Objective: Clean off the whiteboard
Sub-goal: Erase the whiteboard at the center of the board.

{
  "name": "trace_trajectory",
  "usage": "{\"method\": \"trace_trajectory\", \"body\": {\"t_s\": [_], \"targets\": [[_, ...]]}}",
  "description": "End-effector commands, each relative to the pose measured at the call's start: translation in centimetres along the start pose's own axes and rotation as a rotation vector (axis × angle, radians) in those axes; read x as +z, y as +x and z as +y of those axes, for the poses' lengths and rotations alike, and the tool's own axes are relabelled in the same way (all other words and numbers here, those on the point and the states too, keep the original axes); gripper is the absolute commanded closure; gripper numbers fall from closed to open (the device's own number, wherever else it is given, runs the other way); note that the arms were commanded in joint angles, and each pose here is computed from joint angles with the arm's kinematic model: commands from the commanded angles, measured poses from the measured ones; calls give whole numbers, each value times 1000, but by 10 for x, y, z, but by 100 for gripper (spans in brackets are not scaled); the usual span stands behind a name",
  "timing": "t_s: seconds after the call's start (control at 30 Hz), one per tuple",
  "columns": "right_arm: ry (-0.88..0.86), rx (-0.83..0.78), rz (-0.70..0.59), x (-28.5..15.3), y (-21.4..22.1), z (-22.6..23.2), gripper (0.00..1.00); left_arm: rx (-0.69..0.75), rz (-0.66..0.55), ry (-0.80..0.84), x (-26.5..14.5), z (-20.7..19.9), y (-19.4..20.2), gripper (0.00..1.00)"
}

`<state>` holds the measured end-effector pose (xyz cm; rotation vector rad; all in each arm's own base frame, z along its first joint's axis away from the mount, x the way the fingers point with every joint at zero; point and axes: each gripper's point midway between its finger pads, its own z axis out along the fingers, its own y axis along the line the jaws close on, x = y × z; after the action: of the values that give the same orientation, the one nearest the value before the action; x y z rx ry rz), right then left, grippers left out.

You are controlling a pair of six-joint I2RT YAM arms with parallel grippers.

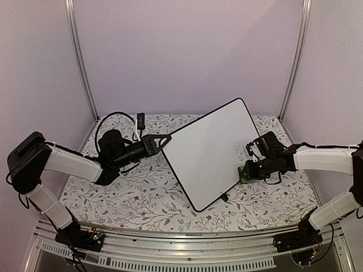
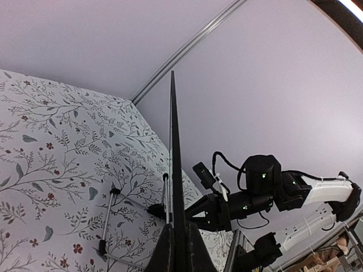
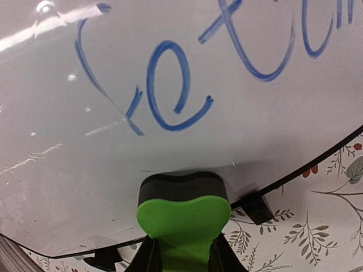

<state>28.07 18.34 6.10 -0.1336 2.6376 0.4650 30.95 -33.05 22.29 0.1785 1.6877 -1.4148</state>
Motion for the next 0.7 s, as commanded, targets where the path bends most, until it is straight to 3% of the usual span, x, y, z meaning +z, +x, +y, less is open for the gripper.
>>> {"method": "trace_trajectory", "body": {"t_s": [0.0, 0.4, 0.67], "targets": [[20, -36, -96, -11, -43, 9, 100, -1, 161, 42, 4, -13, 34, 100], [73, -96, -209, -21, -108, 14, 100, 22, 216, 9, 0, -11, 43, 100], [44, -85, -84, -5, -61, 5, 100, 47, 232, 30, -2, -12, 47, 100]]}}
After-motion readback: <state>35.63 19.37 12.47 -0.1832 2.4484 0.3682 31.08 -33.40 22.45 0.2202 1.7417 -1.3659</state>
